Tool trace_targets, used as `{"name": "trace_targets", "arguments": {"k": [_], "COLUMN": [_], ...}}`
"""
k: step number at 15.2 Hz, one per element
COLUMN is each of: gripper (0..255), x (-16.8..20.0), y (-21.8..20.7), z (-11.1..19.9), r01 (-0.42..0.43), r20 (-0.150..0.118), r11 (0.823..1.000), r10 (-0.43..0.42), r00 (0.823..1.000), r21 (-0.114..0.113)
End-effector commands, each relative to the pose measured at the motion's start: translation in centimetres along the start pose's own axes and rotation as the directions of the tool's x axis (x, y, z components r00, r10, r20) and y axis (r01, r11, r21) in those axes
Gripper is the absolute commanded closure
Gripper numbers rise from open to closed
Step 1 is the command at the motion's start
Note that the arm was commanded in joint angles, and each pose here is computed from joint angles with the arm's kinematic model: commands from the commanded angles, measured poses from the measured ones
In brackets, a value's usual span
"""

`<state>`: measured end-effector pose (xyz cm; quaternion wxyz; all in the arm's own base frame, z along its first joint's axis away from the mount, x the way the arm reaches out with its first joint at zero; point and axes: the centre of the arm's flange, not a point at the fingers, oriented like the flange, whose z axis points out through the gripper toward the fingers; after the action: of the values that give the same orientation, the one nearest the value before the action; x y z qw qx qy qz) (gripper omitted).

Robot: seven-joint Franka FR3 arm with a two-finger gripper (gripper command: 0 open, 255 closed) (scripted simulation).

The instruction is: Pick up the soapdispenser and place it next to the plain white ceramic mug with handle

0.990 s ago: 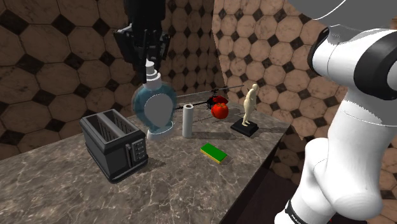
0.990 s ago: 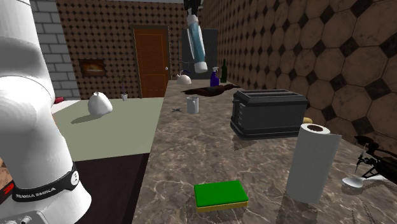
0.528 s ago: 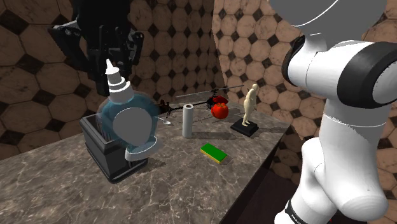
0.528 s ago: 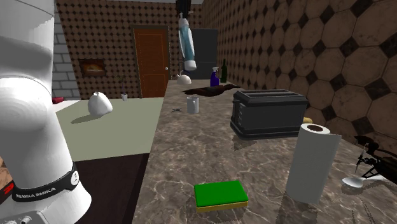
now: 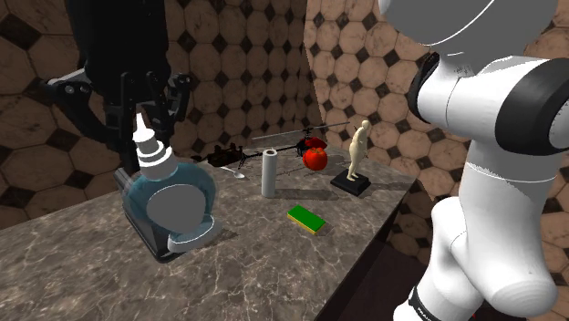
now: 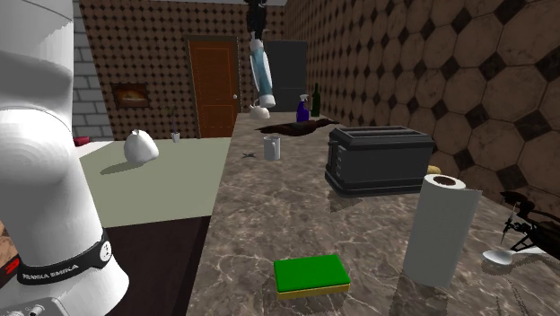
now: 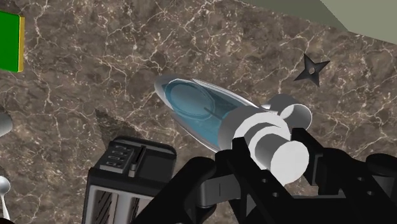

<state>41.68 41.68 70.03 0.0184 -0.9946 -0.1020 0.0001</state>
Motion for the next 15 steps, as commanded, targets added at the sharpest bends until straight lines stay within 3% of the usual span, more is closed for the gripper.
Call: {"name": "trace_targets", "arguments": {"k": [1,15], "gripper": [255,255], "x": [0.0,0.0], "y": [0.0,0.2], "z": [1.0,8.4], "r01": [0.0,0.0], "r20": [-0.001,-0.001], "r11": [1.0,1.0], "r10": [0.0,0.0], "r00": [1.0,1.0], "r21": [0.001,0.001]}}
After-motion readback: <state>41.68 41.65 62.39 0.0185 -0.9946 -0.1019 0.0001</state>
